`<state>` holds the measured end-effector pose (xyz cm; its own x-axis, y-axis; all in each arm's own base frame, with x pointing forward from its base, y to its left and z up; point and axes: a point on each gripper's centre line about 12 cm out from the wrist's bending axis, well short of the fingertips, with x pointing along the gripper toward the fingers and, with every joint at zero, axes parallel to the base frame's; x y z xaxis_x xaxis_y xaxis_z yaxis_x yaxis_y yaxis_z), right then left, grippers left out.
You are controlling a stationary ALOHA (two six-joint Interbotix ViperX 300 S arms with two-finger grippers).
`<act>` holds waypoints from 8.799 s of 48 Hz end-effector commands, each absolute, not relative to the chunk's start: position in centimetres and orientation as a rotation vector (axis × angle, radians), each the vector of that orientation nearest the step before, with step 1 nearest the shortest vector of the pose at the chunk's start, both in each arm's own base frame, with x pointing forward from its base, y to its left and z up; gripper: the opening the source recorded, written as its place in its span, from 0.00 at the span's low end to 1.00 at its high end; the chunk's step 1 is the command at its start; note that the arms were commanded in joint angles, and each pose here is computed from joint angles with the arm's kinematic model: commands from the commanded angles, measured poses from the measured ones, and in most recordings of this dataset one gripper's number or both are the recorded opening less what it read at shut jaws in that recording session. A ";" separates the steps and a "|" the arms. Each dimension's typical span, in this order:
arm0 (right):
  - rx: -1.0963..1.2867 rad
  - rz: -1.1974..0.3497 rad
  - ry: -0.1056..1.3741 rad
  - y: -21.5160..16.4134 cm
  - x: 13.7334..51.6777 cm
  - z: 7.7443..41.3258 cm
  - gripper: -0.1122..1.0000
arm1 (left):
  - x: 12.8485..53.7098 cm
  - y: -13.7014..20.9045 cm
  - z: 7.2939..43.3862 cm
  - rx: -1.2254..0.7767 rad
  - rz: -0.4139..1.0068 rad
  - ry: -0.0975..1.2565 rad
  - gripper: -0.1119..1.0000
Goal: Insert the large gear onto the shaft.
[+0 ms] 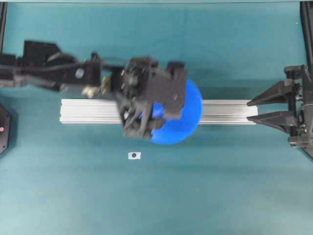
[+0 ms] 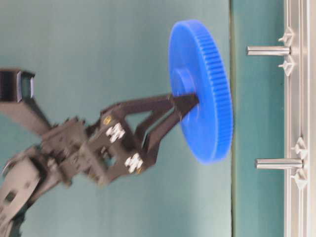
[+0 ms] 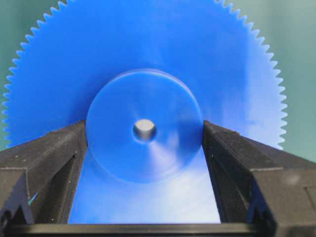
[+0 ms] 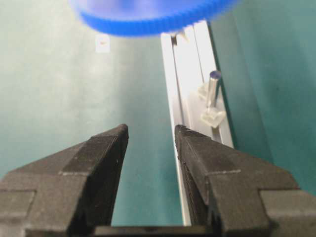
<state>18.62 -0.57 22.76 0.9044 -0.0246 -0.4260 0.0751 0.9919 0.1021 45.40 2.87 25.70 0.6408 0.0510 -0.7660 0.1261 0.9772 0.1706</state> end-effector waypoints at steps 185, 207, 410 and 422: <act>0.163 -0.056 0.374 -0.5 17.8 23.2 0.54 | 51.0 9.2 20.2 0.133 0.053 1.026 0.85; 0.165 -0.056 0.374 -0.5 17.8 23.2 0.54 | 51.4 9.2 21.2 0.139 0.053 1.014 0.91; 0.220 -0.087 0.386 -0.7 15.2 21.9 0.54 | 28.6 2.1 31.3 0.102 0.052 0.393 0.92; 0.219 -0.089 0.388 -0.8 15.2 21.9 0.54 | 27.3 2.0 30.4 0.101 0.053 0.366 0.92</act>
<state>14.98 -0.70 21.44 0.9171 -0.0401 -0.3967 0.1241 0.9742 0.1883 27.54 2.08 29.74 0.9182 0.0715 -0.3897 -0.0321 0.9938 0.1069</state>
